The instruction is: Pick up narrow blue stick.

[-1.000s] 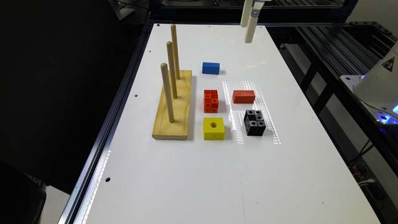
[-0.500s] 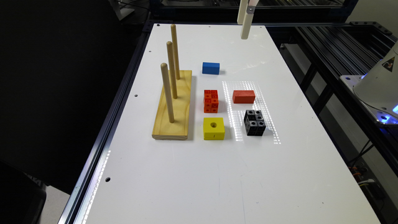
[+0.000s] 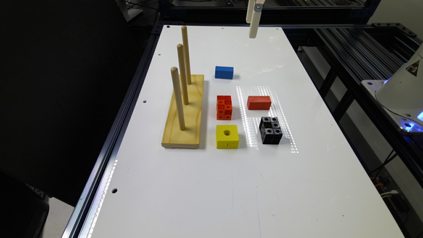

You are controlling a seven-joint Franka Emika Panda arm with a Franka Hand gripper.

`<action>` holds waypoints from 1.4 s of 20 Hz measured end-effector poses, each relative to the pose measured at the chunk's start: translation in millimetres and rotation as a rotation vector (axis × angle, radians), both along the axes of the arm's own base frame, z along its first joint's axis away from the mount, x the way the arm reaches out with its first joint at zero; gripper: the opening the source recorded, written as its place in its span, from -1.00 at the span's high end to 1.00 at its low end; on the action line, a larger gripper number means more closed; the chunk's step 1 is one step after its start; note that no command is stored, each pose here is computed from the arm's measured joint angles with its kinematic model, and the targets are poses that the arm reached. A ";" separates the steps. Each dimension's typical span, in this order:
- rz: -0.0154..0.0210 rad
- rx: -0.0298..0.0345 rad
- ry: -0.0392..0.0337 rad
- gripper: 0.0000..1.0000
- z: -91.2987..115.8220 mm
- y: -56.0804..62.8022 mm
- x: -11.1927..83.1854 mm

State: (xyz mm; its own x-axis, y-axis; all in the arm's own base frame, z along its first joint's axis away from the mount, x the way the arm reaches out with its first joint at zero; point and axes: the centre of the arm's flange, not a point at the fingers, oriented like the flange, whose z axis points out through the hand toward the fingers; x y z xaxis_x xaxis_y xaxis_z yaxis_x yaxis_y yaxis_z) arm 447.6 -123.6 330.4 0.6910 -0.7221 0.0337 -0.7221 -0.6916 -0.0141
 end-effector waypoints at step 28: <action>-0.0001 0.0018 0.0101 -1.00 -16.6 -27.6 18.3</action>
State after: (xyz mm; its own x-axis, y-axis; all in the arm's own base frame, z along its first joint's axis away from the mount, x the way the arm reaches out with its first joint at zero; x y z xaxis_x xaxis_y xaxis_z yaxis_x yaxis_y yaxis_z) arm 465.9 -151.2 313.8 0.6912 -0.7222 0.0254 -0.7223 -0.6915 -0.0081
